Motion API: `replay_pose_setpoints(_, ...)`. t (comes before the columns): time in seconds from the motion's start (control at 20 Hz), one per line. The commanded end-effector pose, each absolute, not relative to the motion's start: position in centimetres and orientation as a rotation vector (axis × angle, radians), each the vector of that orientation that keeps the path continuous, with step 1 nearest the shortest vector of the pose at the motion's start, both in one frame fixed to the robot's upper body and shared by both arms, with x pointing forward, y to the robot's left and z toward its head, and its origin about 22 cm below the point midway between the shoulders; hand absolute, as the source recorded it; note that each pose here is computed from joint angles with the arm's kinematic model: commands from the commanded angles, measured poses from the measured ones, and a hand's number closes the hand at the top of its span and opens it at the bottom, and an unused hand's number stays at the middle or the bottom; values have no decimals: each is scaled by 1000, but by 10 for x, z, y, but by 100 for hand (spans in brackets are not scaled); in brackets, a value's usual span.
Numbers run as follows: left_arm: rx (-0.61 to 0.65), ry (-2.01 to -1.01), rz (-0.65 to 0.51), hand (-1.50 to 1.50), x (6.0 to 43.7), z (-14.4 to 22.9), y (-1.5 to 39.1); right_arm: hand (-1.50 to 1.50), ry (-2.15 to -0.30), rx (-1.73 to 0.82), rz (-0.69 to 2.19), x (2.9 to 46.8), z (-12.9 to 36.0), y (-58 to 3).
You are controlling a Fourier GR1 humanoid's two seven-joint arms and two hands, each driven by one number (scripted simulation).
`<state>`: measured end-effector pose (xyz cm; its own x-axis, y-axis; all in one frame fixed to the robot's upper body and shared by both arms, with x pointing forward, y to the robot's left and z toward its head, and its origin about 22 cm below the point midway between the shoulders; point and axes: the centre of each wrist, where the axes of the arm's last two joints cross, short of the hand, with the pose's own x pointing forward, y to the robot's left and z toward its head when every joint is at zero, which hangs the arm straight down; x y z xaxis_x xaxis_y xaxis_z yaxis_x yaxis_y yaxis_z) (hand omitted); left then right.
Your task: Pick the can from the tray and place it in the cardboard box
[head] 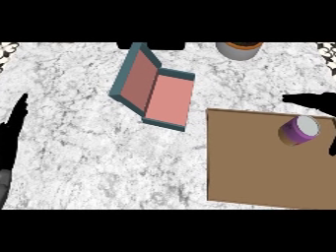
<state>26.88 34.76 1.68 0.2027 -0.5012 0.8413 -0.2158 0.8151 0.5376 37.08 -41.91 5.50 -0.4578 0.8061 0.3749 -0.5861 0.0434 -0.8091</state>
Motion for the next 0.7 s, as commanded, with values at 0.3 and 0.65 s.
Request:
replay_pose_setpoints(0.3,626,-1372,-233,0,263,24,353,-150,-1302,-87,1631,376,54,-413)
replay_pose_setpoints(0.65,666,-1363,-200,0,273,32,356,-150,-1354,-26,1676,374,52,-387)
